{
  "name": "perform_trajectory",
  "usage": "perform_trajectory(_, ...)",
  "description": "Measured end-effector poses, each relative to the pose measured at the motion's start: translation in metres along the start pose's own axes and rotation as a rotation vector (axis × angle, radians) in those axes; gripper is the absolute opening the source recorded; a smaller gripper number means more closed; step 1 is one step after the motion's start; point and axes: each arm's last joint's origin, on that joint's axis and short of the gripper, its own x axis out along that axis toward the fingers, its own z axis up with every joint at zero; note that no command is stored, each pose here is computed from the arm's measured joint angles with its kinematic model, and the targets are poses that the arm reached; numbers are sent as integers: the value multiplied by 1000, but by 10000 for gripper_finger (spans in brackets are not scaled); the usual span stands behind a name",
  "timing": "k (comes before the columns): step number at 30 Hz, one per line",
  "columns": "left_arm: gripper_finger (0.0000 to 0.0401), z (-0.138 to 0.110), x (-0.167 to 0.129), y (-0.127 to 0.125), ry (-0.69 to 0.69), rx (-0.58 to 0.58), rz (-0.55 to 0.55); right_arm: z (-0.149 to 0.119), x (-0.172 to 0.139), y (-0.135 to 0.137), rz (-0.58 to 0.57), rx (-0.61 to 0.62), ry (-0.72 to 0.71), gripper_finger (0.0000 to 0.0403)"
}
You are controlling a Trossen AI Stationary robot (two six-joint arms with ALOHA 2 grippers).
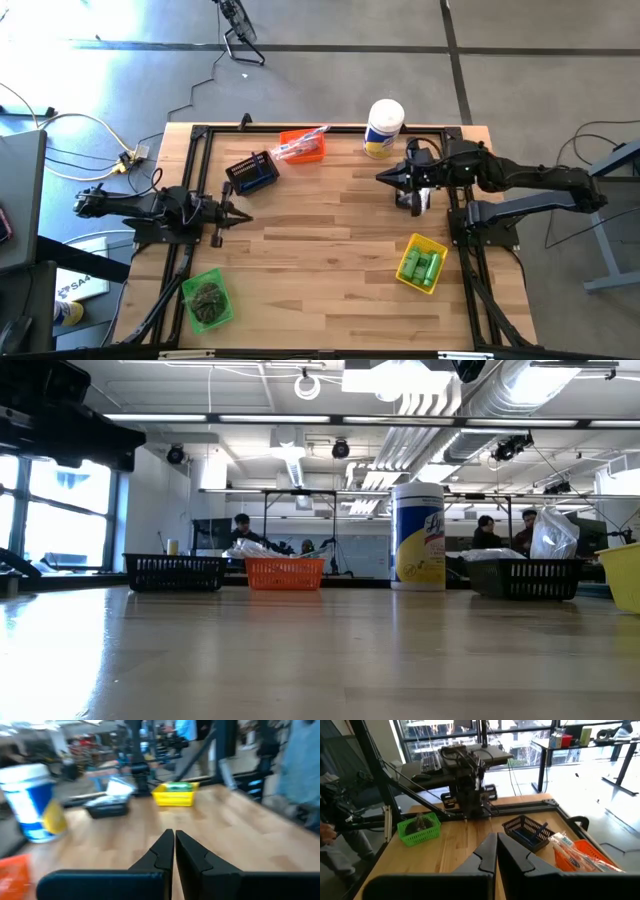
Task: Pick & Place Travel size toiletries
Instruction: Return to Home Position
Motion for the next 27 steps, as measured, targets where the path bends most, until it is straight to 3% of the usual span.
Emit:
perform_trajectory(4,12,1,0,-1,-4,-75,-31,3,-10,1,-4,-7,-18,5)
perform_trajectory(16,12,2,0,-1,-6,-80,-30,1,-17,1,-2,-36,6,5)
perform_trajectory(27,12,2,-1,-1,-6,-80,-30,-57,2,-5,28,-11,-111,5)
